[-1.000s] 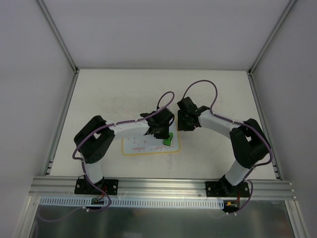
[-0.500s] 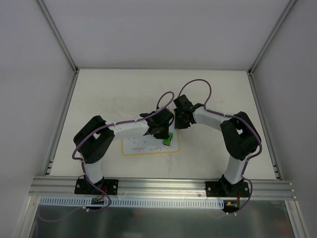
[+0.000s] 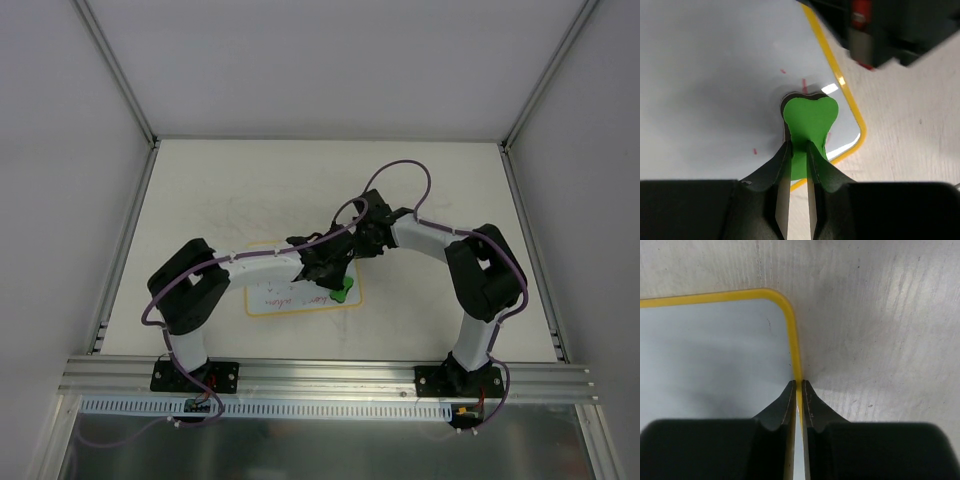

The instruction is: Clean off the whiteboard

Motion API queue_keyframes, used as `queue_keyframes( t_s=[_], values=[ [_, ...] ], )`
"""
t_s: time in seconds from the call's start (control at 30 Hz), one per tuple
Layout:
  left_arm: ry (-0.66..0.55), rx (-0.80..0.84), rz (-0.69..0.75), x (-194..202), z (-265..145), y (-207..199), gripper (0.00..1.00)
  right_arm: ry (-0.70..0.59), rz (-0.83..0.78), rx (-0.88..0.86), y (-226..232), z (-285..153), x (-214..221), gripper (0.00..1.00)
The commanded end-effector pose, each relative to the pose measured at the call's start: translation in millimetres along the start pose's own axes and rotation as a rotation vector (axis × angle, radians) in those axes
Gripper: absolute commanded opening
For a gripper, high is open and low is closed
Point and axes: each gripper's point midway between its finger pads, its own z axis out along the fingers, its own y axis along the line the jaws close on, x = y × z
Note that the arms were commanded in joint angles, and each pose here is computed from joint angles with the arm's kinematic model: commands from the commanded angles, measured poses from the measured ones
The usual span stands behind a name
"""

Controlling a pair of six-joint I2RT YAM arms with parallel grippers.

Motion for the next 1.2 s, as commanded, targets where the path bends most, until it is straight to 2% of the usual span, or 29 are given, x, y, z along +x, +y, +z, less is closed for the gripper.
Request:
queue_keyframes(
  t_s=[0.0,0.17,0.27,0.37,0.53,0.63,0.73,0.97,1.17],
  values=[
    [0.128,0.012,0.204,35.9,2.6,-6.1,0.0,0.088,0.002,0.135,-38.1,18.3,31.8,0.08],
    [0.129,0.047,0.298,41.5,-0.4,-21.7,0.0,0.096,0.007,0.139,-39.8,19.0,34.1,0.07],
    [0.107,-0.005,0.286,42.4,-3.0,-8.7,0.0,0.097,0.01,0.135,-39.3,19.0,34.0,0.07],
    [0.048,-0.065,0.206,29.8,-10.8,5.5,0.0,0.102,0.013,0.139,-40.7,20.3,35.3,0.07],
    [0.003,-0.162,-0.079,21.1,-20.8,54.4,0.0,0.105,0.02,0.145,-43.4,21.2,36.2,0.07],
    [-0.008,-0.189,-0.171,20.4,-24.9,74.0,0.0,0.11,0.027,0.147,-44.9,22.3,36.6,0.07],
    [-0.01,-0.198,-0.186,19.7,-26.4,81.6,0.0,0.113,0.026,0.145,-44.4,22.4,37.8,0.07],
    [0.042,-0.144,-0.164,18.1,-16.3,66.5,0.0,0.116,0.029,0.146,-45.1,22.8,38.6,0.07],
    [0.044,-0.094,-0.137,0.5,-5.0,40.1,0.0,0.122,0.032,0.145,-44.8,23.5,40.5,0.07]
  ],
)
